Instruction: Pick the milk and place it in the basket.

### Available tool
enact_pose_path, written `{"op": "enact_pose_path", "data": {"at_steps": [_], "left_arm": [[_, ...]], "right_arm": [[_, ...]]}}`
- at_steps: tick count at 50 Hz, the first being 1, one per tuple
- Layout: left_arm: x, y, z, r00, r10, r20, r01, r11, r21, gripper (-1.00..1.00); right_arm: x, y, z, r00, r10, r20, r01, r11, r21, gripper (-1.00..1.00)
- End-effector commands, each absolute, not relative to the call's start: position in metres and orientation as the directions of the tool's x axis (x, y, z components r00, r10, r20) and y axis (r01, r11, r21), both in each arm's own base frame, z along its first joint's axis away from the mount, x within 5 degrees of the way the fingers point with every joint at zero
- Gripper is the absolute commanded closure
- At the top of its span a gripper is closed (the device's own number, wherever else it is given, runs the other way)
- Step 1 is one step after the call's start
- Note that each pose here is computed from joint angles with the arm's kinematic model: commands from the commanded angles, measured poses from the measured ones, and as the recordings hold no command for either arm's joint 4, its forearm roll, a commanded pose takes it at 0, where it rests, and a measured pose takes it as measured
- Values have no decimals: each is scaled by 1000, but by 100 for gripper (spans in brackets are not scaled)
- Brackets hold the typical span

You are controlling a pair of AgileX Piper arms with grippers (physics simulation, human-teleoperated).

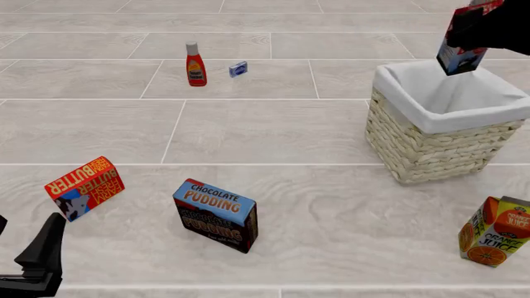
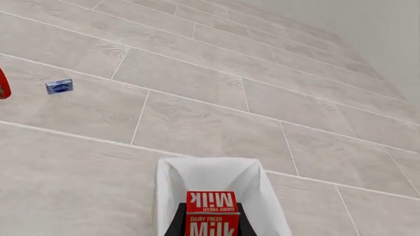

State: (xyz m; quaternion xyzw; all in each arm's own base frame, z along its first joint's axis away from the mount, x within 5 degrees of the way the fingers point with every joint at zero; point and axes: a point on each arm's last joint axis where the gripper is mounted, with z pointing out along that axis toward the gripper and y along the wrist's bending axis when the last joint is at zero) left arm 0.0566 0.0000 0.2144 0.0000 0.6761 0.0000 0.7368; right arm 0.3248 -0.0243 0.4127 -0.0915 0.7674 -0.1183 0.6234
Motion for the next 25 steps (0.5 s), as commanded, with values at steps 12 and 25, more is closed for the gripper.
{"op": "enact_pose_path", "data": {"at_steps": [12,25], "left_arm": [[57,0,214,86,0,-996,0,1000,0,-100],[57,0,214,86,0,-996,0,1000,0,-100]], "right_arm": [[348,-39,388,-252,-310,-917,27,945,-327,100],[363,-46,365,-298,-306,-904,25,944,-328,100]]}}
